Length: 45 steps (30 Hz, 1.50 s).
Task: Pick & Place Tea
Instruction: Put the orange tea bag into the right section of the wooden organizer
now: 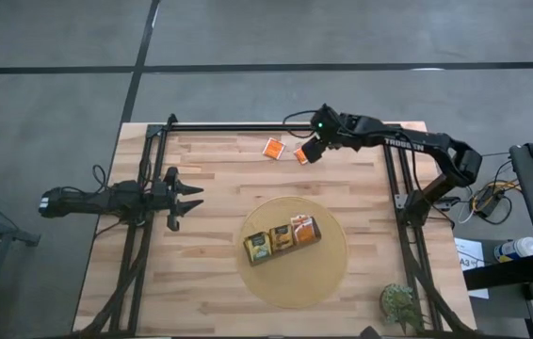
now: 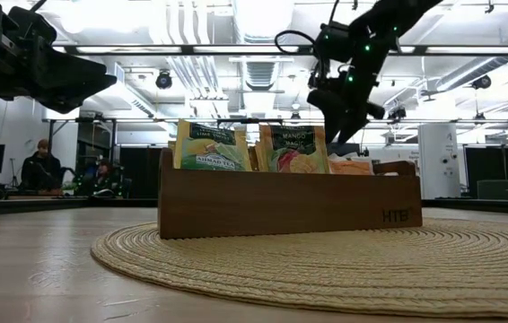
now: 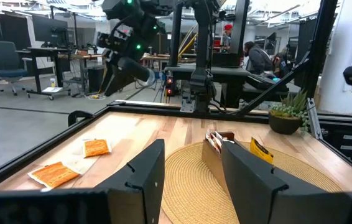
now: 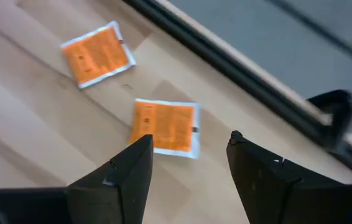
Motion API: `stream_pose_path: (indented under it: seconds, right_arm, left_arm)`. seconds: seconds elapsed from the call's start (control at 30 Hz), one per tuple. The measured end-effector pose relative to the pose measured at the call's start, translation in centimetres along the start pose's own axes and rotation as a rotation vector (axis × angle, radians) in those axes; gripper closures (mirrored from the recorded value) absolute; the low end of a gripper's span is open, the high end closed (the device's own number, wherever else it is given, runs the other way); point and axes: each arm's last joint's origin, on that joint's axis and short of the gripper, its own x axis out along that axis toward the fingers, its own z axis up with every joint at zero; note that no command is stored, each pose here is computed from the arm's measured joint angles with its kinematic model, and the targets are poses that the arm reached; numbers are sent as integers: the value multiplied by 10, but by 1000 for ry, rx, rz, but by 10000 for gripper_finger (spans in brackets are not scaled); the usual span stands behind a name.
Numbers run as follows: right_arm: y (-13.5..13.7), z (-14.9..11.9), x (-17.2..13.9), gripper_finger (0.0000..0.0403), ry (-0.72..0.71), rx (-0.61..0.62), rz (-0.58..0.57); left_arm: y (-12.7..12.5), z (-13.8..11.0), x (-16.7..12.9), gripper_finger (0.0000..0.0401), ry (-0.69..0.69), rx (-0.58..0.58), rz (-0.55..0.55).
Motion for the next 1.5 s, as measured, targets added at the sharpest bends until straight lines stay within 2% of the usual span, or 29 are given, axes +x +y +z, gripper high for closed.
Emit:
stream_pose_path:
  seconds: [0.2, 0.27, 0.8, 1.07, 1.27, 1.5]
  right_arm:
    - [-16, 1, 17, 200, -7, 70, 184]
    - [-23, 0, 22, 200, -9, 90, 210]
    - [-71, -2, 57, 199, 46, 269, 119]
    - [-89, -9, 94, 199, 142, 373, 252]
    - [-86, -19, 118, 199, 226, 380, 273]
    - [-84, -24, 129, 199, 258, 383, 304]
  left_arm:
    - [0, 0, 0, 248, 0, 0, 0]
    - [0, 0, 0, 248, 0, 0, 0]
    - [0, 0, 0, 248, 0, 0, 0]
    - [0, 0, 0, 248, 0, 0, 0]
    - [0, 0, 0, 248, 0, 0, 0]
    - [0, 0, 0, 248, 0, 0, 0]
